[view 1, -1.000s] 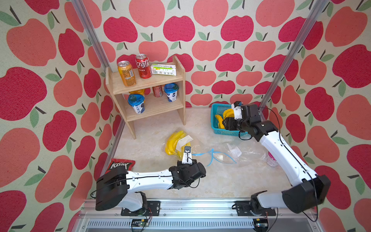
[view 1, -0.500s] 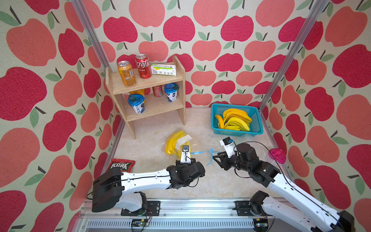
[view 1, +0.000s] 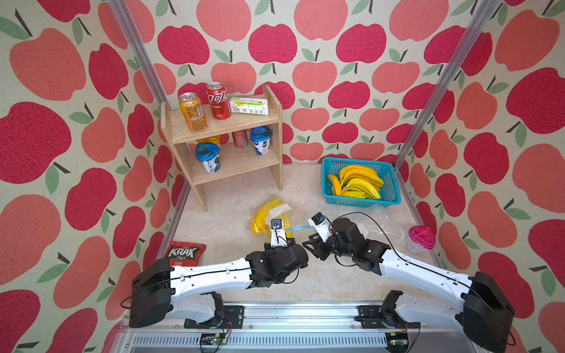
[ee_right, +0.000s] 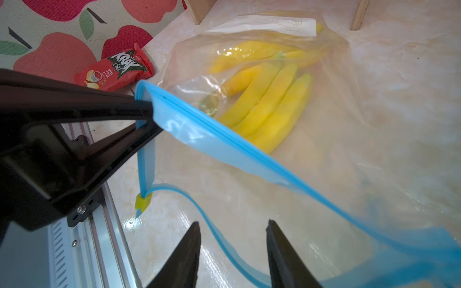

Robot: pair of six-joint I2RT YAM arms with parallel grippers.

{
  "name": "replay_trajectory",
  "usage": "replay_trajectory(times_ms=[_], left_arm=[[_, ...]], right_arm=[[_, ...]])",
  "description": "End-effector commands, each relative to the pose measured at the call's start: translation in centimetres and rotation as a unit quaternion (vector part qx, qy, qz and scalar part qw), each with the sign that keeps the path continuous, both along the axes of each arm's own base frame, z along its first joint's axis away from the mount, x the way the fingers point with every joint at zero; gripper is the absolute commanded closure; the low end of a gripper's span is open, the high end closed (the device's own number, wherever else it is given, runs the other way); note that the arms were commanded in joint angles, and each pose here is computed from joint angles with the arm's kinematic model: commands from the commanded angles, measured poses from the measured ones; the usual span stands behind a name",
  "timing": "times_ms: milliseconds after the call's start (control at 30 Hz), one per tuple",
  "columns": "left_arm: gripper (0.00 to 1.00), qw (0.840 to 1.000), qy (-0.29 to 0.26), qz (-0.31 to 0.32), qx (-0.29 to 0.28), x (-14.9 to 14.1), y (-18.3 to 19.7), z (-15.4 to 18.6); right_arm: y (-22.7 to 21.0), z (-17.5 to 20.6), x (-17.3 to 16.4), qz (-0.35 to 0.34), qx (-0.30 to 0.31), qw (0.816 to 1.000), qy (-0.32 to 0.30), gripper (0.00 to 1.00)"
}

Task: Open the zip-top bag and take out the banana
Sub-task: Pick up the banana from the zipper food storage bag.

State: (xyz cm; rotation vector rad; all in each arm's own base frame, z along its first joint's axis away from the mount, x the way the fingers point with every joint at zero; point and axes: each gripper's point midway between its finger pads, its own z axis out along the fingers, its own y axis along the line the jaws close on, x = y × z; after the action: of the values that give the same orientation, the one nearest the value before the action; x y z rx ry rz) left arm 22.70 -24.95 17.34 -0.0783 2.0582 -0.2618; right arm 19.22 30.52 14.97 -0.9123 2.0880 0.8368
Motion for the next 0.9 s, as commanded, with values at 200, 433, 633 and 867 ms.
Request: replay_trajectory(times_ms=[200, 433, 633, 867], left_arm=[[1.00, 1.000, 0.011, 0.004, 0.006, -0.2, 0.7, -1.1], [1.00, 1.000, 0.011, 0.001, -0.014, -0.2, 0.6, -1.2], [1.00, 1.000, 0.012, 0.001, -0.016, -0.1, 0.5, -1.1], [1.00, 1.000, 0.011, 0.001, -0.026, -0.3, 0.9, -1.2]], right_arm=[[4.7, 0.4, 0.1, 0.051, 0.035, 0.998, -0.020, 0.50], [7.0, -0.1, 0.8, 0.063, 0.046, 0.997, -0.020, 0.43], [8.4, -0.7, 0.4, 0.095, 0.051, 0.994, -0.010, 0.38], [9.9, -1.3, 0.4, 0.128, 0.049, 0.990, -0.016, 0.34]])
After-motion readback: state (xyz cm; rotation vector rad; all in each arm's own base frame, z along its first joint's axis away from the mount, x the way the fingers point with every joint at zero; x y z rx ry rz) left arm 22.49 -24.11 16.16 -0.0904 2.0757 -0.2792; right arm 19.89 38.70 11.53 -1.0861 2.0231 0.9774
